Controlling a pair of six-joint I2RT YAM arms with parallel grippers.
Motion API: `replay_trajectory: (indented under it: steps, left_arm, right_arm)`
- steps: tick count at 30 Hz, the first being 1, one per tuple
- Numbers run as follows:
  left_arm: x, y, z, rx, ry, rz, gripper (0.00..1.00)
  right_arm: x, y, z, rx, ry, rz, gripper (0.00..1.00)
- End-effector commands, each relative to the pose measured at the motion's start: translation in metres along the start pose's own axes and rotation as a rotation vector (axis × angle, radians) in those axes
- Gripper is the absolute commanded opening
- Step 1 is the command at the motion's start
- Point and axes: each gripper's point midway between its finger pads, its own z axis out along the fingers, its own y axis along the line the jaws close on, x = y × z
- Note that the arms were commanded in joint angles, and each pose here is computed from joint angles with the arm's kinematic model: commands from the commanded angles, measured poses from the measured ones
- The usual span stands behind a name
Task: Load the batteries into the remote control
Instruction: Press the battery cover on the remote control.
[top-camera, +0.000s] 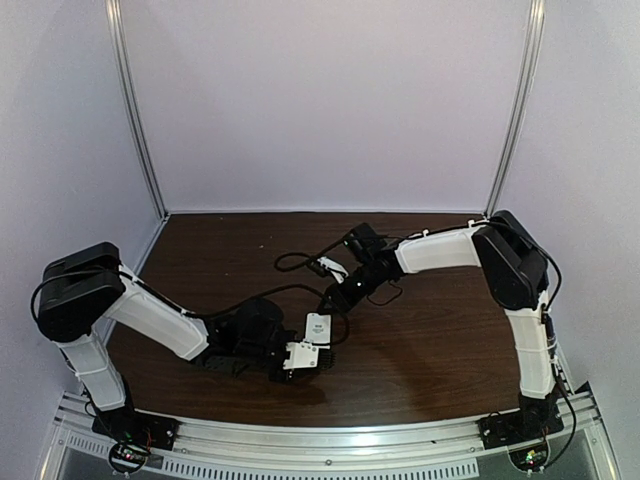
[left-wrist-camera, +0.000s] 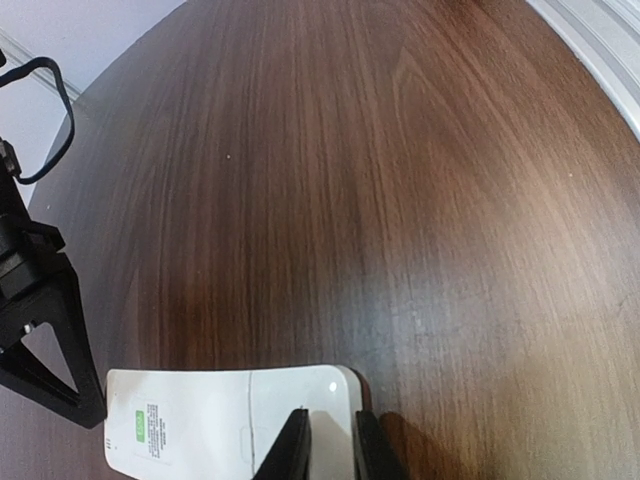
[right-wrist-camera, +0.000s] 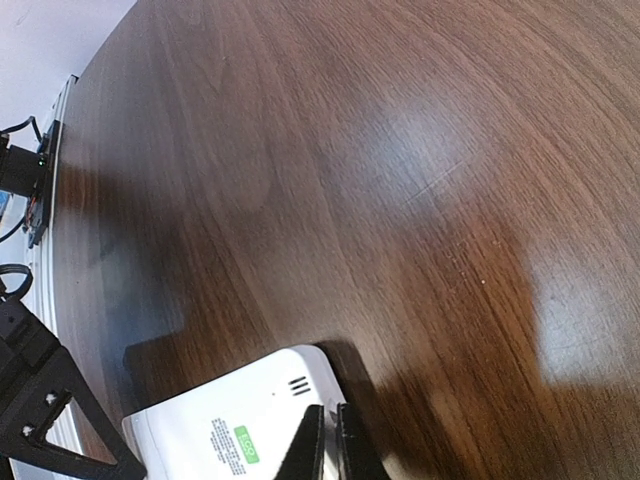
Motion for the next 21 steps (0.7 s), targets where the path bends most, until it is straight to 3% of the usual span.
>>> replay_trajectory:
  steps: [1,21]
  left_arm:
    - [0.070,0.032,0.002,-0.129,0.265,-0.036,0.18]
    - [0.081,0.046,0.009,-0.136,0.296,-0.080,0.14]
  right_arm:
    - [0.055,0.031,0.027,-0.108,0.188,0.052,0.05]
    - [0.063,0.042,0.028,-0.130,0.221,0.035,0.05]
